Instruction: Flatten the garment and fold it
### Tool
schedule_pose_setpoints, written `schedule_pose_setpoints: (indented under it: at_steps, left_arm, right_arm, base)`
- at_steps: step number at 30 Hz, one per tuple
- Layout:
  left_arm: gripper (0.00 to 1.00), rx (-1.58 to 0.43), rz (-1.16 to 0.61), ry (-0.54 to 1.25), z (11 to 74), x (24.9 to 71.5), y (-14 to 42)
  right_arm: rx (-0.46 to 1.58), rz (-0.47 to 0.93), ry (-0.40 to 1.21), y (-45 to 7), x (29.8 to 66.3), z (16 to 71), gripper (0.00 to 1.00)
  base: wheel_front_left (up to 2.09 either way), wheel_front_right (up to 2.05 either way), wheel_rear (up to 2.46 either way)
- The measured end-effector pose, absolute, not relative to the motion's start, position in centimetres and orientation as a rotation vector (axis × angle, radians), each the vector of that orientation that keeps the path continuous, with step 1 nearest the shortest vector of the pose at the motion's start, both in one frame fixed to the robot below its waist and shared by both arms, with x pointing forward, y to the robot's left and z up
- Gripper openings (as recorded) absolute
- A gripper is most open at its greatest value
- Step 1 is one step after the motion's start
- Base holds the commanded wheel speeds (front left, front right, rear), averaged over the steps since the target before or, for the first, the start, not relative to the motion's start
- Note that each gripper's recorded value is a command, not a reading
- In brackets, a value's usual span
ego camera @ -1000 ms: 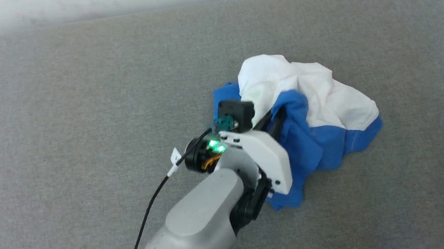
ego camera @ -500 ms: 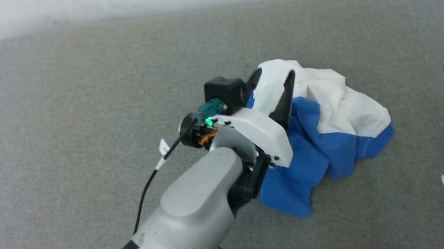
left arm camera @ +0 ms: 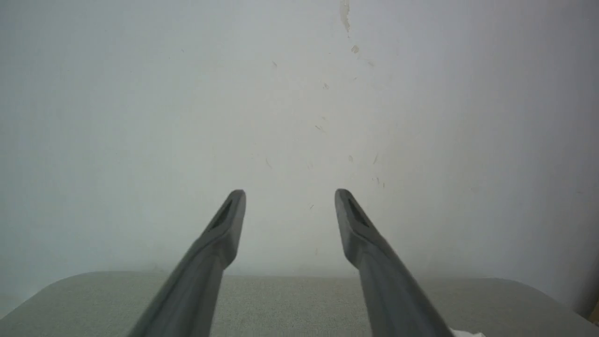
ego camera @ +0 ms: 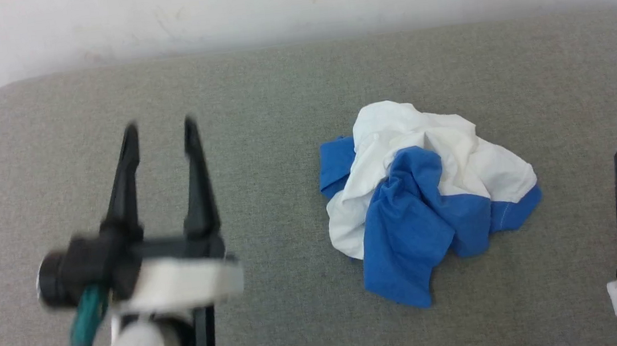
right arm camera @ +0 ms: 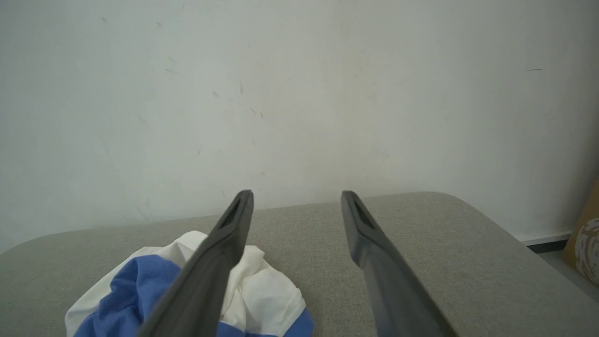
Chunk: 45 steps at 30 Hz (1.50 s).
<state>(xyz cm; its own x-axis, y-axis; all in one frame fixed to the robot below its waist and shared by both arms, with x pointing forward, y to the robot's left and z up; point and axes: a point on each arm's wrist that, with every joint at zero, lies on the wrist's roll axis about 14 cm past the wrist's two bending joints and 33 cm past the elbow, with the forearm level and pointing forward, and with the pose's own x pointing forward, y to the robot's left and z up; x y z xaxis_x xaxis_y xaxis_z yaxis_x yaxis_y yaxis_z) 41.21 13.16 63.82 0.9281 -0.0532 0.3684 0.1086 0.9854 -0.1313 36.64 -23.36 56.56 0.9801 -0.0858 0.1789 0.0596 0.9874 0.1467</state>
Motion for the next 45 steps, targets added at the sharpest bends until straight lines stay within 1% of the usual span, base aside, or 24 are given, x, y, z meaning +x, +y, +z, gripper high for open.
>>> schedule_pose_setpoints:
  at_steps: [3, 6, 11, 16, 18, 21, 28, 32, 37, 38, 39, 40, 41, 45]
  left_arm:
    - [1.0, -0.119, -0.052, -0.361, 62.6, 38.4, 14.2]
    - [1.0, -0.092, -0.009, -0.303, 60.4, 36.3, 15.3]
    - [1.0, -0.139, 0.052, -0.254, 58.8, 34.3, 16.3]
    - [1.0, -0.171, 0.055, -0.287, 59.4, 34.2, 16.4]
    - [1.0, -0.175, 0.048, -0.287, 59.2, 34.5, 16.1]
    - [1.0, -0.184, 0.036, -0.271, 58.5, 34.9, 15.7]
    - [1.0, -0.189, 0.061, -0.256, 57.5, 35.5, 15.9]
    - [1.0, -0.194, 0.096, -0.255, 57.3, 35.6, 16.6]
    - [1.0, -0.193, 0.126, -0.255, 57.1, 35.4, 17.2]
    - [1.0, -0.192, 0.129, -0.255, 57.1, 35.4, 17.3]
    - [1.0, -0.192, 0.132, -0.255, 57.1, 35.3, 17.4]
    - [1.0, -0.192, 0.136, -0.256, 57.1, 35.3, 17.6]
    - [1.0, -0.191, 0.138, -0.258, 57.1, 35.2, 17.7]
    - [1.0, -0.187, 0.149, -0.265, 57.3, 35.1, 18.1]
  right_arm:
    - [0.143, -0.069, -0.153, -23.2, 36.3, 55.6, 1.0]
    - [0.149, -0.05, -0.113, -22.4, 36.0, 54.6, 1.0]
    - [0.16, -0.001, -0.066, -20.8, 35.9, 53.4, 1.0]
    - [0.171, 0.129, -0.037, -16.6, 37.2, 53.4, 1.0]
    - [0.165, 0.192, 0.016, -14.9, 38.0, 52.6, 1.0]
    - [0.138, 0.25, 0.129, -13.4, 38.8, 50.4, 1.0]
    - [0.09, 0.355, 0.322, -10.7, 39.3, 45.8, 1.0]
    - [0.074, 0.406, 0.382, -9.4, 39.3, 44.5, 1.0]
    - [0.061, 0.433, 0.433, -8.9, 39.4, 43.3, 1.0]
    - [0.058, 0.439, 0.445, -8.7, 39.4, 43.0, 0.74]
    - [0.05, 0.447, 0.454, -8.6, 39.3, 42.7, 0.4]
    - [0.046, 0.449, 0.455, -8.5, 39.4, 42.7, 0.12]
    - [0.046, 0.448, 0.453, -8.5, 39.4, 42.7, 0.0]
    - [0.048, 0.448, 0.418, -8.3, 39.6, 43.6, 0.0]
  base:
    - [0.0, 0.0, 0.0]
    - [0.0, 0.0, 0.0]
    - [0.0, 0.0, 0.0]
    - [0.0, 0.0, 0.0]
    - [0.0, 0.0, 0.0]
    - [0.0, 0.0, 0.0]
    - [0.0, 0.0, 0.0]
    - [0.0, 0.0, 0.0]
    - [0.0, 0.0, 0.0]
    - [0.0, 0.0, 0.0]
    - [0.0, 0.0, 0.0]
    - [0.0, 0.0, 0.0]
    - [0.0, 0.0, 0.0]
    - [0.0, 0.0, 0.0]
